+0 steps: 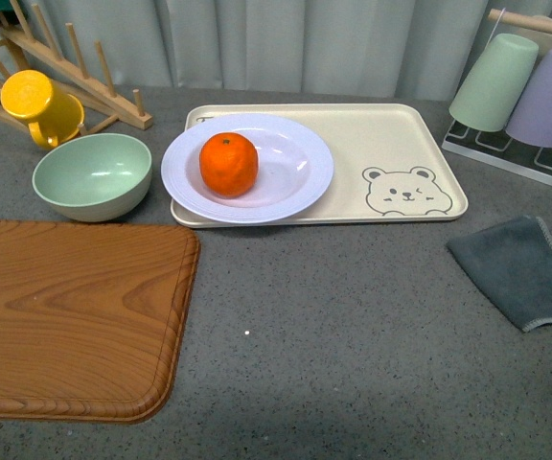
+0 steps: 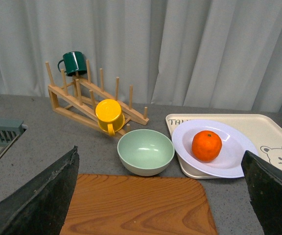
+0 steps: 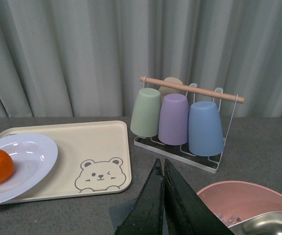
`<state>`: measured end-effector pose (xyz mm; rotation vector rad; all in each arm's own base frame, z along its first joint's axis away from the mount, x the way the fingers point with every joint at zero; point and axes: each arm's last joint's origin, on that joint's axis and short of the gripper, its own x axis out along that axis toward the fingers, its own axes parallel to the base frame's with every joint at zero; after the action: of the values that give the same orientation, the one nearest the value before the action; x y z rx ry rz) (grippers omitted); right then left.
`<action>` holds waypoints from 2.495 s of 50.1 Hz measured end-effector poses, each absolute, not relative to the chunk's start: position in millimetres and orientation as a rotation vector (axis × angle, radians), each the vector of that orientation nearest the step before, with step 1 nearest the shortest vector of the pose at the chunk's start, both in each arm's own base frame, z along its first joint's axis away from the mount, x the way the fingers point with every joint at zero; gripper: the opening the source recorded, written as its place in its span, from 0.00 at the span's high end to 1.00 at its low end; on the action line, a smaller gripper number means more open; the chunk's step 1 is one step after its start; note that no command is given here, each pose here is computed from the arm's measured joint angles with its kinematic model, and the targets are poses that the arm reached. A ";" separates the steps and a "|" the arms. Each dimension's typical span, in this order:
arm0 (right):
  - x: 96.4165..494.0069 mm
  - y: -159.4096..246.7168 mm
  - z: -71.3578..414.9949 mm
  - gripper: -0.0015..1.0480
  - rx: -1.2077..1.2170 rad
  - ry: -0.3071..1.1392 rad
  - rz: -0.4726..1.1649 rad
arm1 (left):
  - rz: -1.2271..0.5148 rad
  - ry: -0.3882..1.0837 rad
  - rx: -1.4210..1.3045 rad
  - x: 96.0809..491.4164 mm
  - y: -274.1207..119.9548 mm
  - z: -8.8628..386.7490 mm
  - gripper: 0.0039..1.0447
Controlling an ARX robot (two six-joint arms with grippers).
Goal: Place orange and plate with both arms
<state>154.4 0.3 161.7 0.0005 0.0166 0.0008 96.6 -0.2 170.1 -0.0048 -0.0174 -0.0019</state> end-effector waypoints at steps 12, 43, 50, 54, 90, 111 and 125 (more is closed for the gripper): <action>139.0 0.3 163.2 0.99 0.001 0.012 0.001 | -0.002 -0.017 -0.005 96.6 -0.2 170.1 0.06; 118.7 0.3 168.5 0.99 0.001 -0.008 0.001 | -0.002 -0.017 -0.005 96.6 -0.2 170.1 0.06; 115.3 0.2 168.5 0.99 0.001 -0.009 0.001 | -0.002 -0.017 -0.005 96.6 -0.2 170.1 0.06; 113.6 0.2 168.5 0.99 0.001 -0.009 0.001 | -0.002 -0.017 -0.005 96.6 -0.2 170.1 0.06; 97.7 0.3 165.3 0.79 0.000 -0.002 0.004 | -0.002 -0.017 -0.005 96.6 -0.2 170.1 0.06; 97.6 0.3 165.3 0.14 0.000 -0.003 0.004 | -0.002 -0.017 -0.005 96.6 -0.2 170.1 0.06; 97.6 0.3 165.3 0.09 0.001 -0.003 0.004 | -0.002 -0.017 -0.005 96.6 -0.2 170.1 0.06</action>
<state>97.6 0.3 165.3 0.0006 -0.0032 0.0038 96.6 -0.2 170.1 -0.0048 -0.0174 -0.0023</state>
